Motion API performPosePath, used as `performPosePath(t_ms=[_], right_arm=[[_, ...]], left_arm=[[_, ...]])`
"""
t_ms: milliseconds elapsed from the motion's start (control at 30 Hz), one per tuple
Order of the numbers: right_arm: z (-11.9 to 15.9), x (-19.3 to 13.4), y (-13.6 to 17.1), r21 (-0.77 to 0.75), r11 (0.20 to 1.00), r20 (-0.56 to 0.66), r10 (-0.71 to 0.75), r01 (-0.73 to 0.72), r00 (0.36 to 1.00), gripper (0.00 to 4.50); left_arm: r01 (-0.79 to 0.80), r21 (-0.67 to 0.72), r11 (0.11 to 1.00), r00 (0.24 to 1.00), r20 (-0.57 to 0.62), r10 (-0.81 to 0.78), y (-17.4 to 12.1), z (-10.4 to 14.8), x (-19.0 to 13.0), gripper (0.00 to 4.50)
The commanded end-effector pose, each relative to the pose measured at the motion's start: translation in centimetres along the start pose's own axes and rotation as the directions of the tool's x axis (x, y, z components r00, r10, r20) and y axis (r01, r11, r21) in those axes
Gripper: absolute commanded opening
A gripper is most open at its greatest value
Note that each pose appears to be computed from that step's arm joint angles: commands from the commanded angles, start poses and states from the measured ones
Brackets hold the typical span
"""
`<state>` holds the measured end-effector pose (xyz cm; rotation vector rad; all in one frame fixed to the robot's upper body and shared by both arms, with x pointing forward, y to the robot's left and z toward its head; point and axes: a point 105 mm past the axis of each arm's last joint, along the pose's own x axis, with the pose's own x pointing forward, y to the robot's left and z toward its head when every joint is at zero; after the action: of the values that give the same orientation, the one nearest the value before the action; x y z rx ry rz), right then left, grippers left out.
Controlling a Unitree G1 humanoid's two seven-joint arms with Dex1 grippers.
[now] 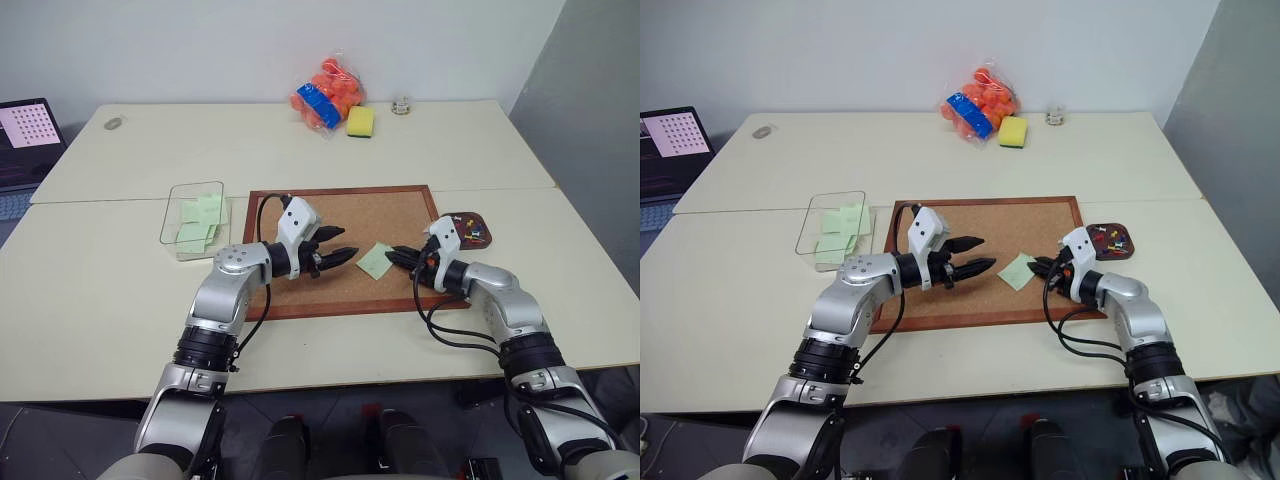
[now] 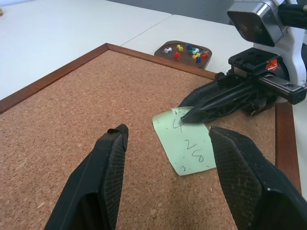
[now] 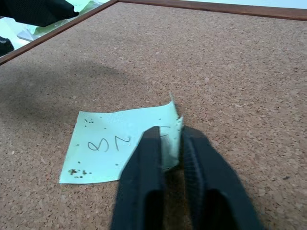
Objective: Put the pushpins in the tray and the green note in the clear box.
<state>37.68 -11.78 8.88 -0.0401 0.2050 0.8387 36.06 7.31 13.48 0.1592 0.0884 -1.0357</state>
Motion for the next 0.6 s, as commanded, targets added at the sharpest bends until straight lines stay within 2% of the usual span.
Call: performPosePath(t_ms=[33, 167, 433, 600], right_arm=[[2.0, -0.6, -0.5, -0.015, 1.0, 0.063, -0.019, 0.02, 0.998, 0.04], [3.4, -1.5, -0.2, 0.006, 1.0, 0.102, -0.001, 0.001, 0.995, 0.04], [8.2, -3.2, 0.6, 0.066, 0.997, 0.213, 0.027, -0.042, 0.977, 0.04], [9.4, -3.3, 1.2, 0.061, 0.996, 0.222, 0.045, -0.06, 0.974, 0.04]], left_arm=[[0.026, 0.025, 0.999, 0.999, 0.038, -0.027, -0.4, 1.2, -0.1, 2.86], [0.028, 0.002, 1.0, 0.999, 0.044, -0.028, 0.0, 1.3, -0.6, 2.86], [0.059, -0.122, 0.991, 0.992, 0.118, -0.044, 0.2, 2.4, 0.0, 2.86], [0.127, -0.22, 0.967, 0.977, 0.198, -0.083, -0.7, 3.3, 0.5, 2.86]])
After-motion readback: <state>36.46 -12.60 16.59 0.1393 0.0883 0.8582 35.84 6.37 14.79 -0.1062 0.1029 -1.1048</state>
